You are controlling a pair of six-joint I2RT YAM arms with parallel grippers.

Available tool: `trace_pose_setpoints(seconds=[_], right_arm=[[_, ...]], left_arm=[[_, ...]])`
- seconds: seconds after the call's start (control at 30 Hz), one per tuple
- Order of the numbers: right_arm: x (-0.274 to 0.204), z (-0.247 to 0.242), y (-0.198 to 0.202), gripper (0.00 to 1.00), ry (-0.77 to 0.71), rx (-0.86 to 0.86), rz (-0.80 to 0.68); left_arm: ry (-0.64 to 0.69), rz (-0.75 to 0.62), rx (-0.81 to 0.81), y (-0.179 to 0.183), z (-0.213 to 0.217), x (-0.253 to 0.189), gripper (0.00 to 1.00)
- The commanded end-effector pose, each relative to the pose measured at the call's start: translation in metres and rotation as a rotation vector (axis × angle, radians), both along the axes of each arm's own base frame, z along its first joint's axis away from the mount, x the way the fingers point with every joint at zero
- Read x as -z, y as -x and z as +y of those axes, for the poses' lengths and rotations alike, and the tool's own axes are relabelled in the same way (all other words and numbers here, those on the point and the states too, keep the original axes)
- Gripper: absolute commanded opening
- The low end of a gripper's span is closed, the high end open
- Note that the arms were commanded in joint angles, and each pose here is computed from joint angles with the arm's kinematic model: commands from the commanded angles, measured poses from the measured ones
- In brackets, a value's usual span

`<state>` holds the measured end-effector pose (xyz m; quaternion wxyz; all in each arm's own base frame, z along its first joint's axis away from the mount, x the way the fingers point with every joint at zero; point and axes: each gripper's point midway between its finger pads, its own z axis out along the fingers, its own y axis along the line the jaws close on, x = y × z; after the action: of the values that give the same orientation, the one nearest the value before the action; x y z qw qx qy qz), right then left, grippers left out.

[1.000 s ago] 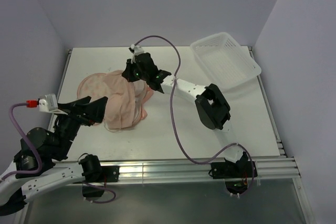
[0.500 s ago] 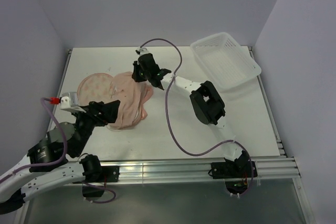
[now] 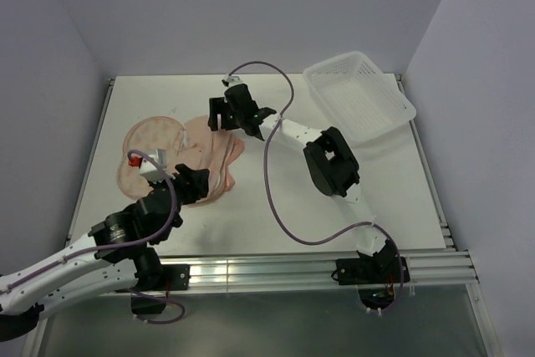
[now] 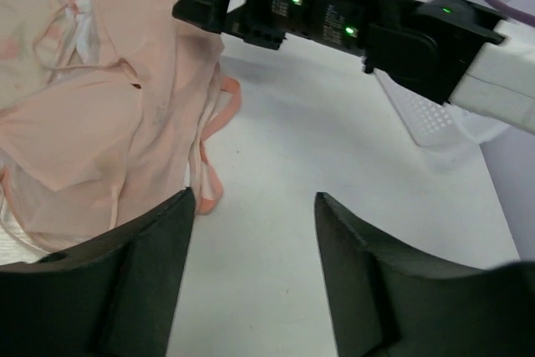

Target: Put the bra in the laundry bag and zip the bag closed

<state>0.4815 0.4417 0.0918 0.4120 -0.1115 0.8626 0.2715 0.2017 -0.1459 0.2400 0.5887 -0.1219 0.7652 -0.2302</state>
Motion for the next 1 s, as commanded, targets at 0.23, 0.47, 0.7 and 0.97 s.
trace_pose_setpoints(seconds=[0.23,0.47,0.7,0.97], right_arm=[[-0.116,-0.068,0.046,0.8,-0.199,0.046,-0.123],[-0.139,-0.092,0.13,0.71,-0.326,-0.019,-0.099],[-0.123,-0.107,0.187,0.7,-0.279,-0.07,-0.091],[-0.114,-0.12,0.221,0.68,-0.266,-0.131,-0.101]], left_arm=[[0.138,0.118,-0.112,-0.093,0.017,0.012,0.6],[0.228,0.339,-0.319,-0.053,0.071,0.099,0.51],[0.371,0.479,-0.463,-0.002,0.09,0.166,0.4],[0.341,0.5,-0.666,-0.01,0.116,0.194,0.38]])
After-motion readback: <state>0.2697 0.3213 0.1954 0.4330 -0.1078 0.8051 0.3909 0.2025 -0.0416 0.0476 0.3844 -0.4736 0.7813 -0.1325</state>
